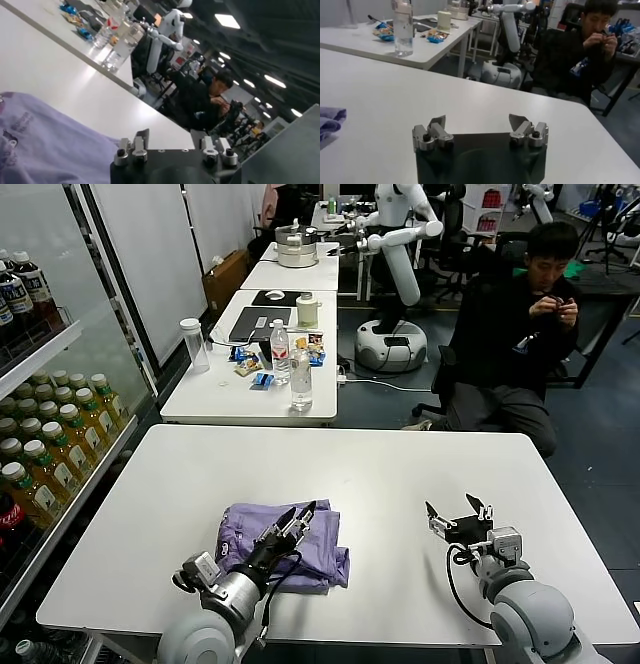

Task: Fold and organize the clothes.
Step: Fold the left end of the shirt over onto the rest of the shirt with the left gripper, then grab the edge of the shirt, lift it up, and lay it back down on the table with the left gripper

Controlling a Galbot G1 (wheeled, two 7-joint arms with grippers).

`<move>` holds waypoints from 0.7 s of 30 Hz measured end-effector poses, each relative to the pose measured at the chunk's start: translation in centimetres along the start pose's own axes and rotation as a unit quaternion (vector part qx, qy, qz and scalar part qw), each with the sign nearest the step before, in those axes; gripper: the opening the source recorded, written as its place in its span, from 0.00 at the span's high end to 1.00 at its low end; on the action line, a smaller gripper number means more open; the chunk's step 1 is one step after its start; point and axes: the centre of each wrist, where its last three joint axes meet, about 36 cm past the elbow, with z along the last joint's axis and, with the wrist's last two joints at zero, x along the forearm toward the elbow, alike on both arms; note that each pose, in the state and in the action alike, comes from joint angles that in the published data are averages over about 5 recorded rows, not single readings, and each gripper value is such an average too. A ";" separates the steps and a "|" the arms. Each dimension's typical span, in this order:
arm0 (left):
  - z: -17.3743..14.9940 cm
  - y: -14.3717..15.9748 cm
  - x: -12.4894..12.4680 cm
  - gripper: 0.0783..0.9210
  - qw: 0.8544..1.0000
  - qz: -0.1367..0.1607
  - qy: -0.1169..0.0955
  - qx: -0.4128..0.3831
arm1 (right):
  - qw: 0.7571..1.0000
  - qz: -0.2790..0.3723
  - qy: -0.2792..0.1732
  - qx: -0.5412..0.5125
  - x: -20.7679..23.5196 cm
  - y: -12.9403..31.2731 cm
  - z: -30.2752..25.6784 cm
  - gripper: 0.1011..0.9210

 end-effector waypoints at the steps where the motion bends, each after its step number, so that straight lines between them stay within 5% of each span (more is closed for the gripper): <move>1: -0.1 0.1 0.2 0.31 1.000 -0.002 -0.003 -0.001 | 1.000 -0.001 0.000 0.000 0.0 0.1 0.0 0.12; 5: -0.4 1.3 0.8 0.18 0.999 -0.037 -0.024 -0.027 | 1.000 -0.002 -0.001 -0.001 -0.1 0.3 0.0 0.12; 11: 0.0 4.6 1.1 0.12 0.984 -0.131 -0.048 -0.107 | 1.000 -0.003 -0.002 -0.001 -0.3 0.5 0.1 0.12; 21: 2.0 7.7 0.3 0.12 0.953 -0.226 -0.033 -0.201 | 1.000 -0.002 -0.003 -0.002 -0.2 0.5 0.0 0.12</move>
